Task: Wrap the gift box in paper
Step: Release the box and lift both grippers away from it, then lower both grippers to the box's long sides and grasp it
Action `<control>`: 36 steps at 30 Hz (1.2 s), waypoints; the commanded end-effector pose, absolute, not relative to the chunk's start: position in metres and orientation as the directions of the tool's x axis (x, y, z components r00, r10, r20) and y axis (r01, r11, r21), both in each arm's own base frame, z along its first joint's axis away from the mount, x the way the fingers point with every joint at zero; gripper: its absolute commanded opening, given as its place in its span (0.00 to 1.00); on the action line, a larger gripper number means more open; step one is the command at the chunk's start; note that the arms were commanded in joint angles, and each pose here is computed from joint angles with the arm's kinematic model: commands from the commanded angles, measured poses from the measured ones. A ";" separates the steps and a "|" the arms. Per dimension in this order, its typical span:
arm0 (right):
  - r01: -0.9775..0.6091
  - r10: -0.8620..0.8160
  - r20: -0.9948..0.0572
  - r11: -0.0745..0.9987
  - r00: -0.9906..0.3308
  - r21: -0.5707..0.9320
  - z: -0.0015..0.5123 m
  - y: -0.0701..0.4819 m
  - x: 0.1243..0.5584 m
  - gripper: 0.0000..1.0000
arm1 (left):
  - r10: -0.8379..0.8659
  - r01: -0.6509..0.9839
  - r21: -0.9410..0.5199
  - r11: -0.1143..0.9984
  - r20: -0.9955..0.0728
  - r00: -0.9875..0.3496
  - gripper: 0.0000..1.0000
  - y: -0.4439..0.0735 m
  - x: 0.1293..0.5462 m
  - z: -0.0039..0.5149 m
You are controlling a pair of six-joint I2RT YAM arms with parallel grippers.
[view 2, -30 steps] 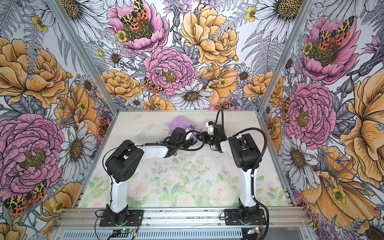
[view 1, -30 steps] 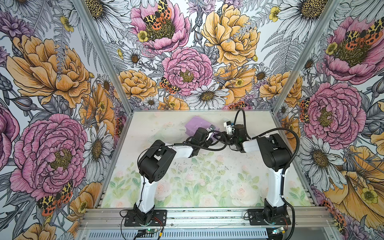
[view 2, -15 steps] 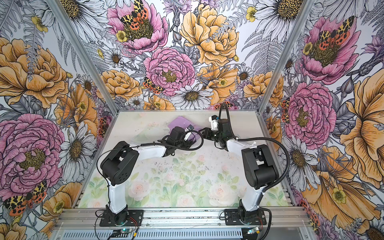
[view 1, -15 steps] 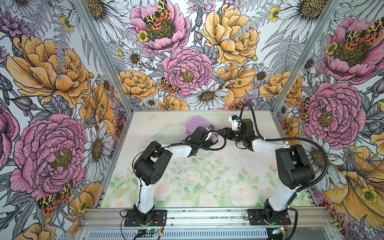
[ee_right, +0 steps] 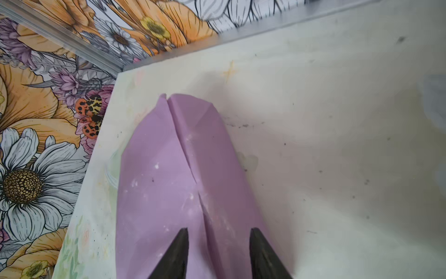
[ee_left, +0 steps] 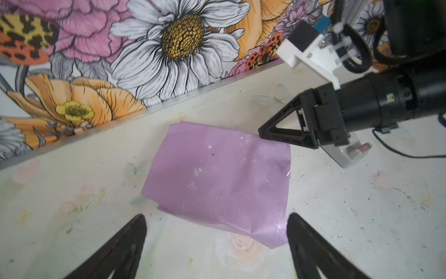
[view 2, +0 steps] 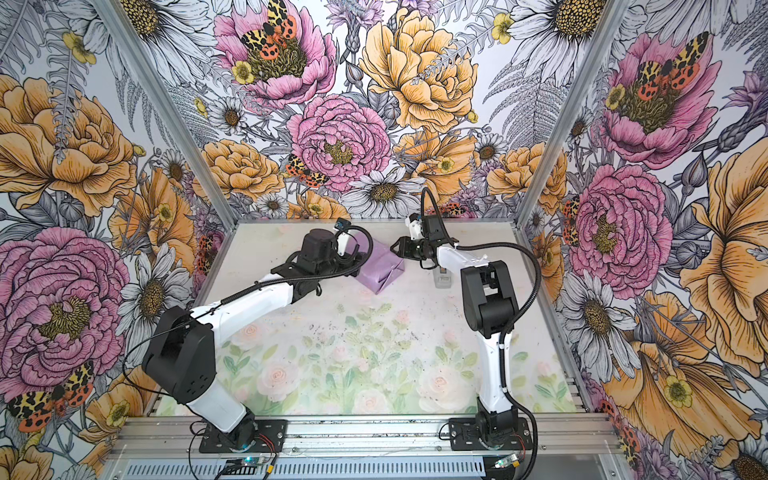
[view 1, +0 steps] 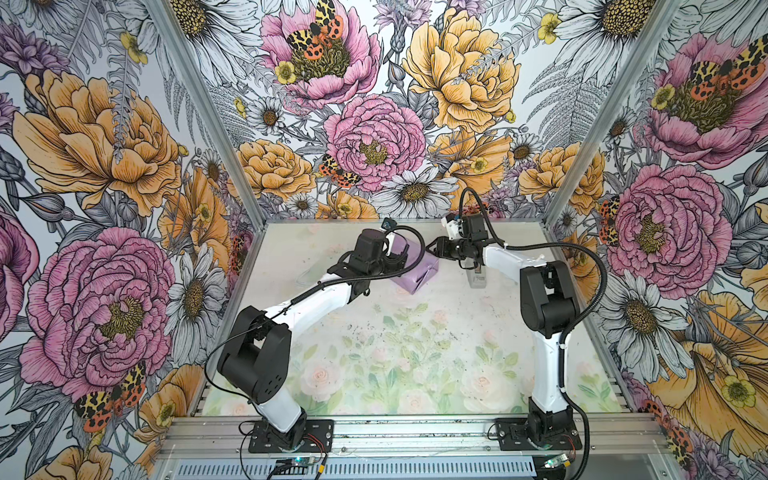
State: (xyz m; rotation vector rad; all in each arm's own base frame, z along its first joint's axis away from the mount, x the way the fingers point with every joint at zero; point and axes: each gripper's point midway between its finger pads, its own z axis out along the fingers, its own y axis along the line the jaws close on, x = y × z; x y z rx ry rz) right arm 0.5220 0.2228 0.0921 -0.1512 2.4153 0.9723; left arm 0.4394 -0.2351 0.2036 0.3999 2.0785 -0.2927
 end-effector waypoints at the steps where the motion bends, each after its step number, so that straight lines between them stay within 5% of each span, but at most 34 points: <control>1: -0.301 0.054 -0.451 0.674 -0.891 0.675 0.101 0.240 0.493 0.43 | -0.025 0.277 -0.297 0.914 -0.722 -0.692 0.90 -0.220 0.426 0.172; 8: -0.261 0.022 -0.361 0.647 -0.932 0.716 0.115 0.271 0.414 0.44 | -0.177 0.164 -0.503 0.848 -0.562 -0.808 0.89 -0.213 0.427 0.142; 14: -0.177 0.093 -0.385 0.774 -0.918 0.608 0.126 0.230 0.425 0.51 | -0.236 0.094 -0.544 0.834 -0.505 -0.830 0.89 -0.202 0.429 0.126; 24: -0.213 0.021 -0.328 0.721 -0.945 0.660 0.110 0.268 0.449 0.55 | -0.269 0.056 -0.592 0.804 -0.447 -0.853 0.83 -0.205 0.433 0.093; 29: -0.214 0.000 -0.299 0.699 -0.954 0.682 0.097 0.284 0.456 0.52 | -0.254 0.068 -0.603 0.795 -0.433 -0.865 0.69 -0.216 0.438 0.078; 36: -0.229 -0.032 -0.300 0.724 -0.953 0.651 0.081 0.286 0.449 0.30 | -0.222 0.128 -0.626 0.769 -0.451 -0.865 0.50 -0.236 0.438 0.085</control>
